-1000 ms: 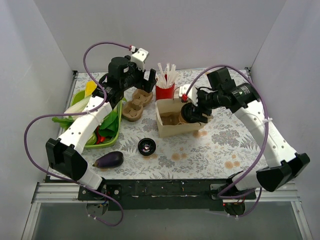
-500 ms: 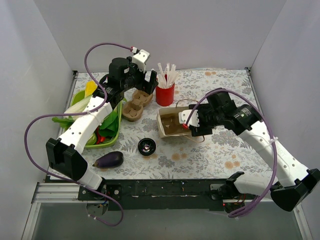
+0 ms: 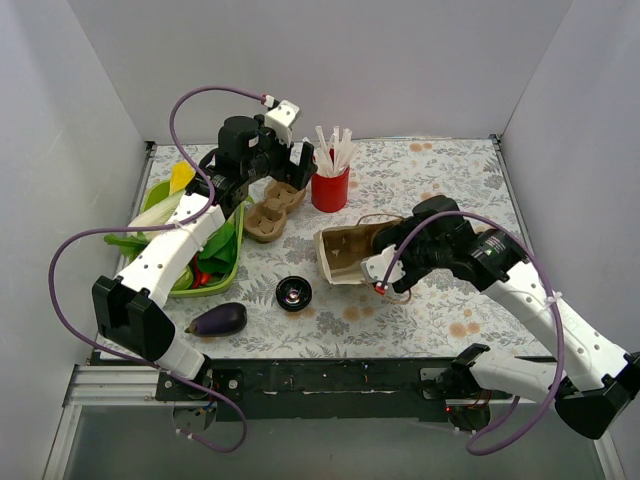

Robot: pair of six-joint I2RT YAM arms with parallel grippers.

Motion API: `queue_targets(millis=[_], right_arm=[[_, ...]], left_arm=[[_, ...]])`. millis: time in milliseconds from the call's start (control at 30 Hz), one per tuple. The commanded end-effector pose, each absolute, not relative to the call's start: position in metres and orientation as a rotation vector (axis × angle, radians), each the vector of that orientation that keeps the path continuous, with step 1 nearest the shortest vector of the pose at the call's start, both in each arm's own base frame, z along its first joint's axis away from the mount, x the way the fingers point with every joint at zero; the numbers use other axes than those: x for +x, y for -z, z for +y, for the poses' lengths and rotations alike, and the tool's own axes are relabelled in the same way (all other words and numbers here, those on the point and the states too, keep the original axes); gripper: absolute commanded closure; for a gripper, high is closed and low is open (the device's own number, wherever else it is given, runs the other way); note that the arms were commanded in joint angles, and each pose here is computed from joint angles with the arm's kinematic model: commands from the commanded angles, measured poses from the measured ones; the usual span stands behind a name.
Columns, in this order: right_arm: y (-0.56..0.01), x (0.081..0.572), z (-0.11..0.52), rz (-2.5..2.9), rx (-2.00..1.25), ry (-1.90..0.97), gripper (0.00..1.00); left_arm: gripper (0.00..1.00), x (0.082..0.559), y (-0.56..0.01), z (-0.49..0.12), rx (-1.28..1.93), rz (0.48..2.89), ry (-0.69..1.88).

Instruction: Pack the takeout coffee

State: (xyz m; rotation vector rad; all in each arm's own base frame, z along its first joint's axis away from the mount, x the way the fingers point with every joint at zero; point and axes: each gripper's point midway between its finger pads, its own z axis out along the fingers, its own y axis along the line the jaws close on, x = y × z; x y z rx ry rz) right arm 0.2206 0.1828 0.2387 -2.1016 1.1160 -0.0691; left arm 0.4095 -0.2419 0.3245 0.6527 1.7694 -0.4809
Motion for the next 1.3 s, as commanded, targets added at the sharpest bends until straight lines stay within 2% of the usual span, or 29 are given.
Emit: queue_targets(millis=[0,433,900,1267], right_arm=[[-0.236,0.228,0.185,1.024,-2.174,0.133,0.99],[-0.217,0.232,0.197,1.02,-2.296,0.046,0.99],[-0.21,0.26,0.194,1.2,-2.073,0.173,0.99],[-0.199,0.277,0.201,1.231,-2.047,0.179,0.99]], left_arm=[[0.03,0.406,-0.322,-0.24,0.658,1.764,0.491],[0.03,0.407,-0.309,-0.238,0.647,1.778,0.508],[0.03,0.408,-0.29,-0.243,0.631,1.831,0.564],[0.03,0.409,-0.279,-0.246,0.626,1.861,0.596]])
